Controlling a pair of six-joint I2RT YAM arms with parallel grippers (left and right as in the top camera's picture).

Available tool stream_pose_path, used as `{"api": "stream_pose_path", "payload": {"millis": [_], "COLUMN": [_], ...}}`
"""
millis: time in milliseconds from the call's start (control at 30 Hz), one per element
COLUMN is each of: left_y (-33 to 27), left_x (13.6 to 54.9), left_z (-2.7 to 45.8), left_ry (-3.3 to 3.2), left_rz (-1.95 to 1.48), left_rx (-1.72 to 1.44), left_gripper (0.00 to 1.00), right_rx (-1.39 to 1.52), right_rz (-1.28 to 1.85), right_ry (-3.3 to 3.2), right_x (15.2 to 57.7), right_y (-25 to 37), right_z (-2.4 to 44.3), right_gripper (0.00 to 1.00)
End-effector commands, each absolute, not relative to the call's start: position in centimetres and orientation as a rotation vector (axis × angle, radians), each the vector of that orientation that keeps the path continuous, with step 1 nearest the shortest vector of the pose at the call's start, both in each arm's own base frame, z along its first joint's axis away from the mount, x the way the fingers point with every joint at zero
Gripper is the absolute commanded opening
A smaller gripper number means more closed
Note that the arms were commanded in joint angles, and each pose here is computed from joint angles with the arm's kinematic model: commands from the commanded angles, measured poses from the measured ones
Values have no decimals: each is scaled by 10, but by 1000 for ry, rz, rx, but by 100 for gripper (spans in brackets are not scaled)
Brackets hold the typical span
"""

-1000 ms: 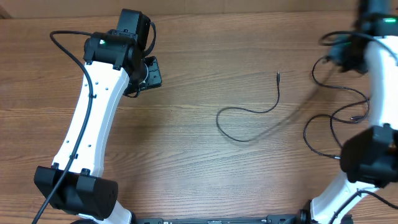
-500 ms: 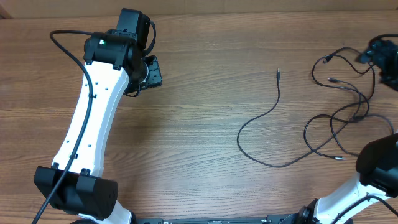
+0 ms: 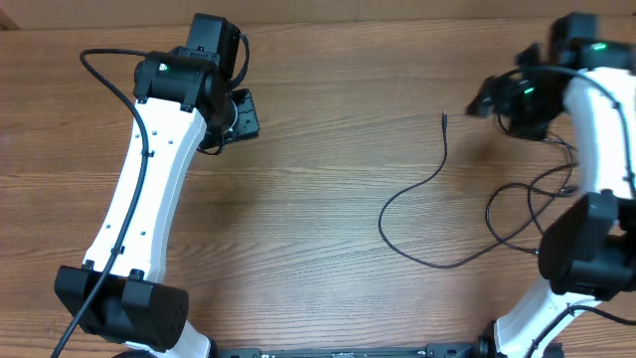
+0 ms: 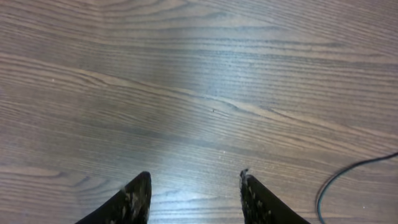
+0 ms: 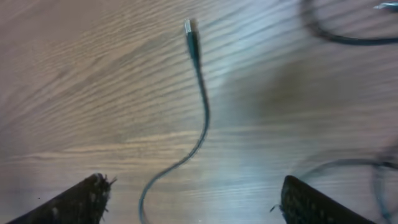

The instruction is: Untangle cables

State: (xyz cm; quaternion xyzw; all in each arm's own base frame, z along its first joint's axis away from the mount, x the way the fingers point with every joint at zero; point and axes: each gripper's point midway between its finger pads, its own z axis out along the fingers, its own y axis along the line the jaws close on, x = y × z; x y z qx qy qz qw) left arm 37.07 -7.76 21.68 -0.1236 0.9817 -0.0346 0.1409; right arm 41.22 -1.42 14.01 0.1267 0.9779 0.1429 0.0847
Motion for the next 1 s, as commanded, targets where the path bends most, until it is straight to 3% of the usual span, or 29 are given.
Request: {"api": "stream_pose_path", "payload": {"millis": [0, 367, 733, 867, 967], "left_y": [-77, -77, -77, -77, -77], "left_x": [373, 372, 371, 371, 371], "left_z": [226, 226, 226, 226, 226], "left_ry": [2803, 2804, 2810, 2810, 2810], "left_rz": [-123, -123, -120, -120, -120], "left_rx": [-377, -376, -377, -377, -378], "left_gripper": [47, 47, 47, 47, 47], "right_rx": [281, 154, 211, 216, 253], "right_rz": [378, 160, 172, 172, 172], "right_ry": [2961, 2898, 2814, 2817, 2823], "right_x": [403, 411, 417, 415, 412], "right_y": [6, 21, 21, 21, 20], "right_z": [112, 42, 15, 11, 8], "right_gripper": [81, 67, 66, 40, 38]}}
